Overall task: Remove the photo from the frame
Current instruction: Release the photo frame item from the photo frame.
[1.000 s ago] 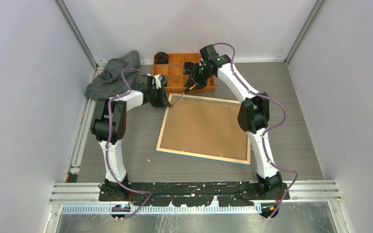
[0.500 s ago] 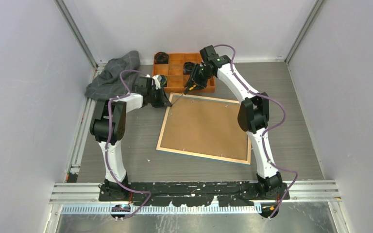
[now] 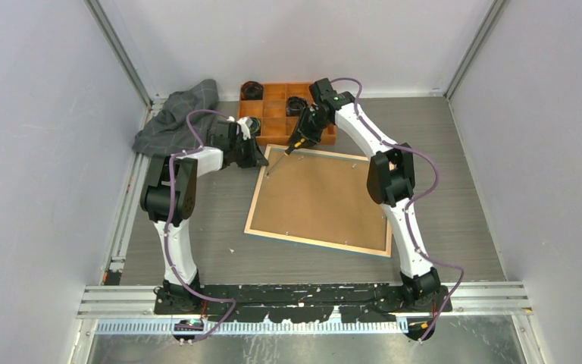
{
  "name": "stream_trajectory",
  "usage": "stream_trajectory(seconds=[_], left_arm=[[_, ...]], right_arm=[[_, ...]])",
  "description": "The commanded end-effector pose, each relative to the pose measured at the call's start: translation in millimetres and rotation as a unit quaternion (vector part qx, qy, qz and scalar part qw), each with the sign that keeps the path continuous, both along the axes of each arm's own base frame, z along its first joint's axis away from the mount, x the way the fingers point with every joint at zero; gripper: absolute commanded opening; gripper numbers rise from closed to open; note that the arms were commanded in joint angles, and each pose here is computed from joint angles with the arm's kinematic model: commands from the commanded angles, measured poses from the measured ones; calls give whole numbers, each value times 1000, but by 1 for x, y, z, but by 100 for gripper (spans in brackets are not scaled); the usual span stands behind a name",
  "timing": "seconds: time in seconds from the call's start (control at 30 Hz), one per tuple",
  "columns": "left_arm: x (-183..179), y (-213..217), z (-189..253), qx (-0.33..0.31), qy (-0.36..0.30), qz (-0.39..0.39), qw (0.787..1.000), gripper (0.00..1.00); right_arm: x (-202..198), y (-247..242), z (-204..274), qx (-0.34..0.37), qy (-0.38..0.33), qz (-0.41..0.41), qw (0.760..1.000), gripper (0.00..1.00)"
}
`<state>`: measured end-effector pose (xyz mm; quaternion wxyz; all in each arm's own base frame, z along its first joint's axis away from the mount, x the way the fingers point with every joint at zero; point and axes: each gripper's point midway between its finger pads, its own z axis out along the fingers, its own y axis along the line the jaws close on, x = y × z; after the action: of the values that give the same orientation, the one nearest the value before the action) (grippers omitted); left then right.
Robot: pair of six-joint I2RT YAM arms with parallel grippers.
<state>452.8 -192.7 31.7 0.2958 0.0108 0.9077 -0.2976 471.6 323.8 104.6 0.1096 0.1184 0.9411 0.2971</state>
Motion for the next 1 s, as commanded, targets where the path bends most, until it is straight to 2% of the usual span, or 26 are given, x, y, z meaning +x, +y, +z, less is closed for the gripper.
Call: stream_trajectory(seconds=[0.0, 0.27, 0.97], left_arm=[[-29, 4, -43, 18, 67, -4, 998, 0], [-30, 4, -43, 19, 66, -5, 998, 0], [-29, 3, -43, 16, 63, -7, 998, 0]], right_arm=[[6, 10, 12, 15, -20, 3, 1000, 1], [10, 13, 4, 23, -12, -1, 1000, 1], [37, 10, 21, 50, -43, -27, 997, 1]])
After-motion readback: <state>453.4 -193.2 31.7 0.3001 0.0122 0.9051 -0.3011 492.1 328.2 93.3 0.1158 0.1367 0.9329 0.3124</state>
